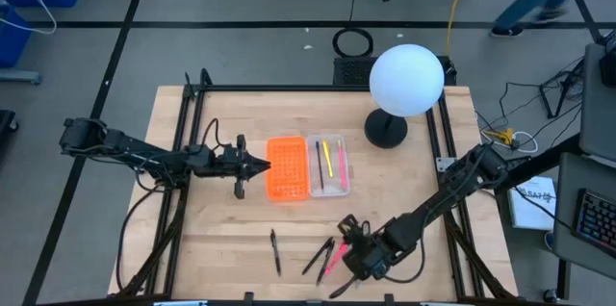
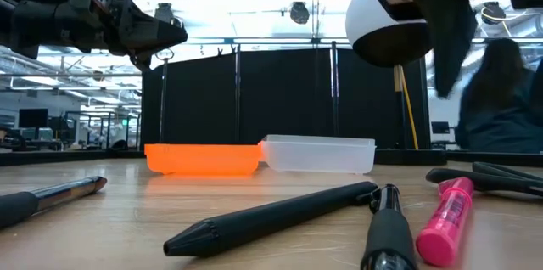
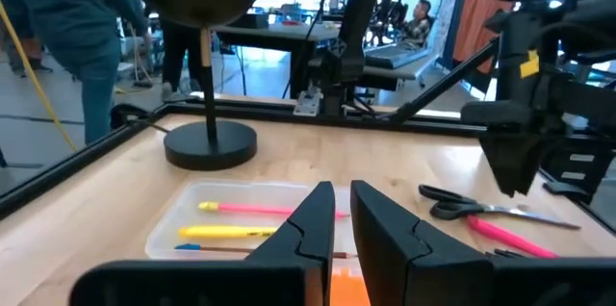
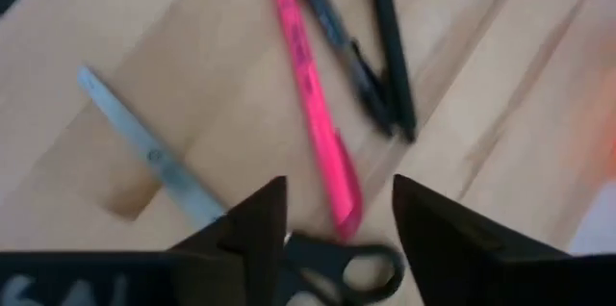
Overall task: Pick & place school supplies into a supply box
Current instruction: Put the pink pen into the orange supply box
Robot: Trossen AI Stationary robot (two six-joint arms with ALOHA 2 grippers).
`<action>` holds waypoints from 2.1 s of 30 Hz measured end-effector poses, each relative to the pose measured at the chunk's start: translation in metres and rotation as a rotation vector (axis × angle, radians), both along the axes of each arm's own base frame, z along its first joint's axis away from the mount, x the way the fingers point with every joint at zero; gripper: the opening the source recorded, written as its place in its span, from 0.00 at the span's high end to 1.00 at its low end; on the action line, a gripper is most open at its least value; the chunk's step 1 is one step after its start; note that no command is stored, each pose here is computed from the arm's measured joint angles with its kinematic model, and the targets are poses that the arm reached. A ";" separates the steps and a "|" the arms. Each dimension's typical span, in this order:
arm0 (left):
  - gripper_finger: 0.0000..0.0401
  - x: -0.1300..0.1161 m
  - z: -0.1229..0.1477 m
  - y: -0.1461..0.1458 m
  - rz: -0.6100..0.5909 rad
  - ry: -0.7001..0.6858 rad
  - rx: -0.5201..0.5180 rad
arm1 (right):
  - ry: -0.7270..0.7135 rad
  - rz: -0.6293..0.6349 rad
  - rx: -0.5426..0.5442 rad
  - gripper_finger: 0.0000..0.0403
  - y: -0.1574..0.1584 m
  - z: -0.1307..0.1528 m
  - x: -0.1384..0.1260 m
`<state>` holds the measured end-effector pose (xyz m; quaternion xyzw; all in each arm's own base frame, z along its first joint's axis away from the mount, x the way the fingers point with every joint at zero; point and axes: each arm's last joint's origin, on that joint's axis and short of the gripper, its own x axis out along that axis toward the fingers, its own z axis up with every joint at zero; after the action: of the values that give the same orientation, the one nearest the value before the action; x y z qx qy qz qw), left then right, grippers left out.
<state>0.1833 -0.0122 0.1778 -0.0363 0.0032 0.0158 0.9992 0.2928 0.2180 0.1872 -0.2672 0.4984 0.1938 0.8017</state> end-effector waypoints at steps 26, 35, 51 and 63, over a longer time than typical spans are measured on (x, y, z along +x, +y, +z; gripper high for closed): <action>0.88 0.000 0.000 0.000 -0.001 0.005 0.016 | 0.212 0.008 0.138 0.78 -0.032 -0.052 0.038; 0.88 0.000 -0.002 0.000 -0.010 0.019 0.017 | 0.189 0.047 0.144 0.91 -0.034 -0.057 0.038; 0.88 0.000 -0.003 0.000 -0.011 0.030 0.019 | 0.118 0.090 0.089 0.91 -0.027 -0.020 0.019; 0.88 0.000 -0.003 0.000 -0.011 0.036 0.019 | -0.086 0.166 -0.065 0.91 -0.065 0.056 0.002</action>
<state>0.1833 -0.0125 0.1744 -0.0266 0.0214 0.0111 0.9994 0.2946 0.1534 0.2431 -0.3416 0.4459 0.2316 0.7943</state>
